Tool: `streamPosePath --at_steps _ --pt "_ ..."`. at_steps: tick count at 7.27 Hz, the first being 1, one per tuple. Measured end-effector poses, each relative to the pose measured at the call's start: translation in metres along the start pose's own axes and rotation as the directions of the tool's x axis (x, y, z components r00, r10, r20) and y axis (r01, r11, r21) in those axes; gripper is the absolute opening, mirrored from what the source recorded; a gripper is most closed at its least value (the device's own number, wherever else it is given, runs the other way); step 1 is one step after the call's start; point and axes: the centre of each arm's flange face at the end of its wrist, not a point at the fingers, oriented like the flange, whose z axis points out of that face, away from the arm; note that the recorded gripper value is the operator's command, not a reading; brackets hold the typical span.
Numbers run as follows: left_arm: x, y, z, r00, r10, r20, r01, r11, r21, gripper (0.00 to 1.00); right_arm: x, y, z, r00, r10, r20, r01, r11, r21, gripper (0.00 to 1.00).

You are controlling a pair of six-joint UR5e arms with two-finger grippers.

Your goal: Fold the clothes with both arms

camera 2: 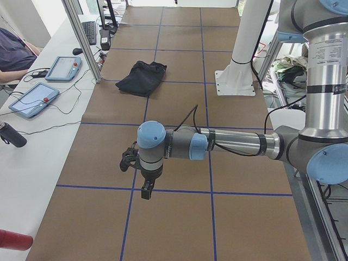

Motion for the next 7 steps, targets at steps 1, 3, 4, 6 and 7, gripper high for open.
streamPosePath --at_steps 1,3,4,6,7 --pt "0.0003 -0.0001 0.0002 1.000 0.001 0.000 -0.001 1.000 0.000 1.00 -0.0010 0.0001 -0.0011 1.000 -0.001 0.003 0.001 1.000 0.002 1.00" --pt "0.0012 -0.0005 0.0003 1.000 0.003 -0.001 -0.003 1.000 0.000 1.00 -0.0018 0.0002 -0.0018 1.000 -0.002 0.006 0.002 1.000 0.003 1.00" --pt "0.0016 -0.0008 0.0001 1.000 0.004 -0.001 -0.004 1.000 0.001 1.00 -0.0020 0.0002 -0.0019 1.000 -0.002 0.007 0.002 1.000 0.003 1.00" --pt "0.0025 -0.0012 -0.0010 1.000 0.006 -0.001 -0.006 1.000 0.004 1.00 -0.0020 0.0002 -0.0019 1.000 -0.002 0.008 0.002 1.000 0.003 1.00" --pt "0.0035 -0.0018 -0.0024 1.000 0.009 0.000 -0.009 1.000 0.007 1.00 -0.0017 0.0003 -0.0016 1.000 -0.002 0.007 0.002 1.000 0.002 1.00"
